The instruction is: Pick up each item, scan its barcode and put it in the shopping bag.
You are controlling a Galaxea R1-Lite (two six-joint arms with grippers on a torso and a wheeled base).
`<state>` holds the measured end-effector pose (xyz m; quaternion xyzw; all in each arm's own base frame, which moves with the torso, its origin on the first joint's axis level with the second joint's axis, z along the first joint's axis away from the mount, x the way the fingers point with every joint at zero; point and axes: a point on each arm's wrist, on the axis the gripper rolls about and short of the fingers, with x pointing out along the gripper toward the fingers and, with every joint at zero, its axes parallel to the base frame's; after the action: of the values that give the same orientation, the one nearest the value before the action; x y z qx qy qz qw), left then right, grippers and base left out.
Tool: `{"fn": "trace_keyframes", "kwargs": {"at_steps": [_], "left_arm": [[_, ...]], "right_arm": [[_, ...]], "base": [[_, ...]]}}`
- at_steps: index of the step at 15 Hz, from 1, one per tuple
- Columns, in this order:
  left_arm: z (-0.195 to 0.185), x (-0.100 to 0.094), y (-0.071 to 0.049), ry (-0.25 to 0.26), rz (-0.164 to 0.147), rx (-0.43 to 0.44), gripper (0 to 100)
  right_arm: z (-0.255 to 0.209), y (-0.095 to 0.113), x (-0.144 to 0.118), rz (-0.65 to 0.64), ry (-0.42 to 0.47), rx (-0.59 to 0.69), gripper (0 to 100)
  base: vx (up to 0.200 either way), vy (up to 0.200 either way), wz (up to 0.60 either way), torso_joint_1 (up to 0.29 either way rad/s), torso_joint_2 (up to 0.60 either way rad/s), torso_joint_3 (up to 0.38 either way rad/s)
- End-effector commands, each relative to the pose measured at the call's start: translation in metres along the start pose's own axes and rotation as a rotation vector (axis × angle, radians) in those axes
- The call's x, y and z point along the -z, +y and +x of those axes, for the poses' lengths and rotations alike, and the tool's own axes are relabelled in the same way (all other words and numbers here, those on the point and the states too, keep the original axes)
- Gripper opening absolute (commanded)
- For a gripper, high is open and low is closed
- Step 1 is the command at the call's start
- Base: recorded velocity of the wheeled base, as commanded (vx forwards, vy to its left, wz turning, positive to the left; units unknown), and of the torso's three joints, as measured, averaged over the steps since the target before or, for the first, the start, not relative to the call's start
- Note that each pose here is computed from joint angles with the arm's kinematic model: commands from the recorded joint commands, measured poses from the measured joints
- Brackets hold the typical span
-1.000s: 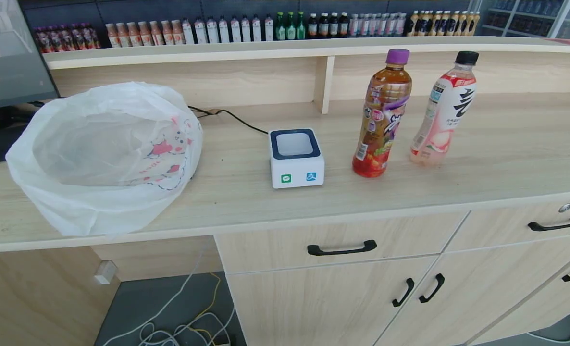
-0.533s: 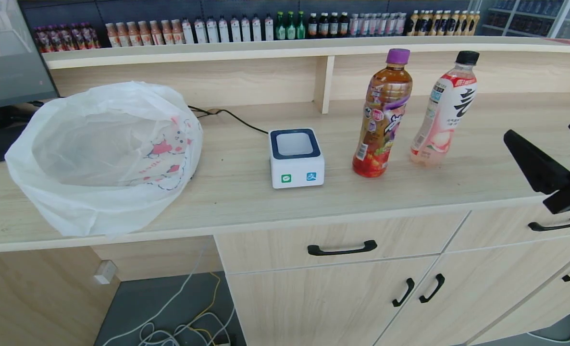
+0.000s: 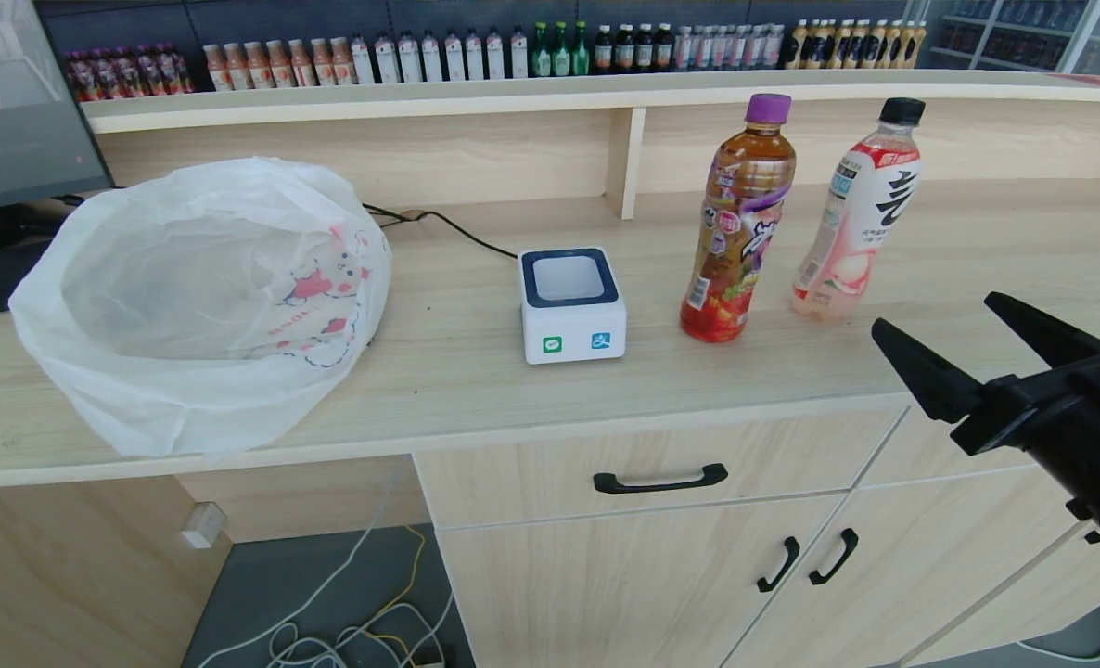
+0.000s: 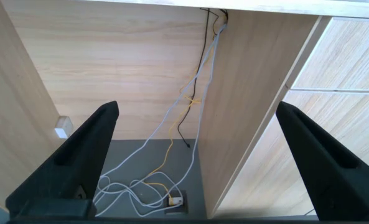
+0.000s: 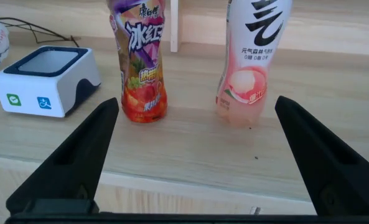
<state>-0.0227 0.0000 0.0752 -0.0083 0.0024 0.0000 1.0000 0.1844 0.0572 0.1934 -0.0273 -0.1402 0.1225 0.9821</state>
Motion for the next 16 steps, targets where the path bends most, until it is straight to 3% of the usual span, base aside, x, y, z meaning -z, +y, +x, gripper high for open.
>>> {"fn": "trace_keyframes", "kwargs": {"at_steps": [1,5,10,16], "left_arm": [[0.000,0.000,0.000,0.000,0.000,0.000,100],[0.000,0.000,0.000,0.001,-0.003,0.000,100],[0.000,0.000,0.000,0.001,-0.003,0.000,100],[0.000,0.000,0.000,0.001,-0.014,-0.002,100]], "right_arm": [[0.010,0.002,0.008,0.000,0.026,-0.007,100],[0.030,0.007,0.014,0.005,0.034,-0.025,100],[0.068,0.012,0.013,0.011,-0.019,-0.032,100],[0.093,0.037,0.012,0.036,-0.048,-0.097,100]], "base": [[0.000,0.000,0.00,0.000,0.00,0.000],[0.000,0.000,0.00,0.000,0.00,0.000],[0.000,0.000,0.00,0.000,0.00,0.000],[0.000,0.000,0.00,0.000,0.00,0.000]]}}
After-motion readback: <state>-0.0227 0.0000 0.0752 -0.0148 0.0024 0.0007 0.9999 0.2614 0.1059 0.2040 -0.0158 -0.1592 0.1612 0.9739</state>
